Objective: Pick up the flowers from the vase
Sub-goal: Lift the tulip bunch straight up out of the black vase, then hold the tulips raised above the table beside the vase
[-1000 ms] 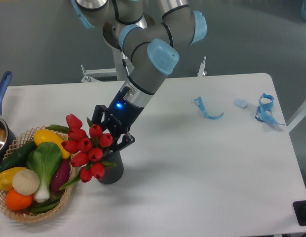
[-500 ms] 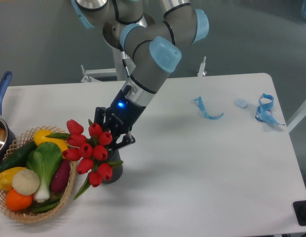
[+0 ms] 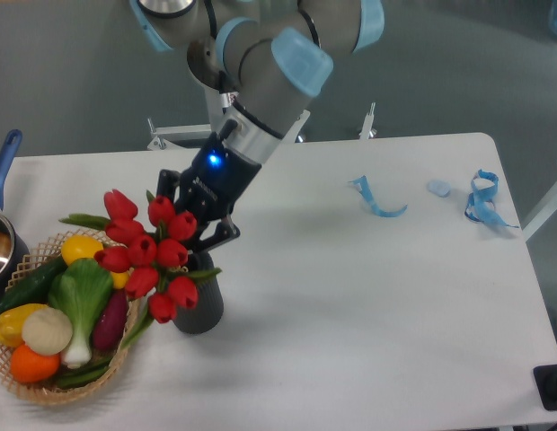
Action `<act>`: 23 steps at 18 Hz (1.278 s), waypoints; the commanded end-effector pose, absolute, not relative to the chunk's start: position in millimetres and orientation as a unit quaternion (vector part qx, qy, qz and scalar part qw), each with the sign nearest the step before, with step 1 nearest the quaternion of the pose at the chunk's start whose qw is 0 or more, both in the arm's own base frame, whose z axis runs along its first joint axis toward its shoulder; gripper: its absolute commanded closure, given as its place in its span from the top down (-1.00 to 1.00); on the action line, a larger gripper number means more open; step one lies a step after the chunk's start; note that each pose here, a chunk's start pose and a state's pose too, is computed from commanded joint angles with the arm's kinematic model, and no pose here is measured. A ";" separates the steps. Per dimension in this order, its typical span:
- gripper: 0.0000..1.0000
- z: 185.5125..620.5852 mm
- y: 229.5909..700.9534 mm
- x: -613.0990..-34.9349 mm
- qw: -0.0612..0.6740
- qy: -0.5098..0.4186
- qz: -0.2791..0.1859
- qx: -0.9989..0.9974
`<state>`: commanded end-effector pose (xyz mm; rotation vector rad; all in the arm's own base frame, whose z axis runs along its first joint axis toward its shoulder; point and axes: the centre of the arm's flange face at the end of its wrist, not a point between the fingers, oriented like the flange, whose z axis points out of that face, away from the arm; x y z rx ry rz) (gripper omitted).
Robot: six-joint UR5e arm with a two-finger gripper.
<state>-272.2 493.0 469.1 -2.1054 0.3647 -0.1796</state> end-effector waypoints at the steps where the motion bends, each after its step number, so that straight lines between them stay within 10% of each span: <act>1: -0.38 480.5 488.5 -276.0 0.485 0.147 -0.066 -0.859; 11: -0.38 554.5 435.7 -315.9 0.556 0.078 -0.061 -0.825; 23: -0.38 513.3 358.8 -431.6 0.550 -0.002 -0.003 -0.835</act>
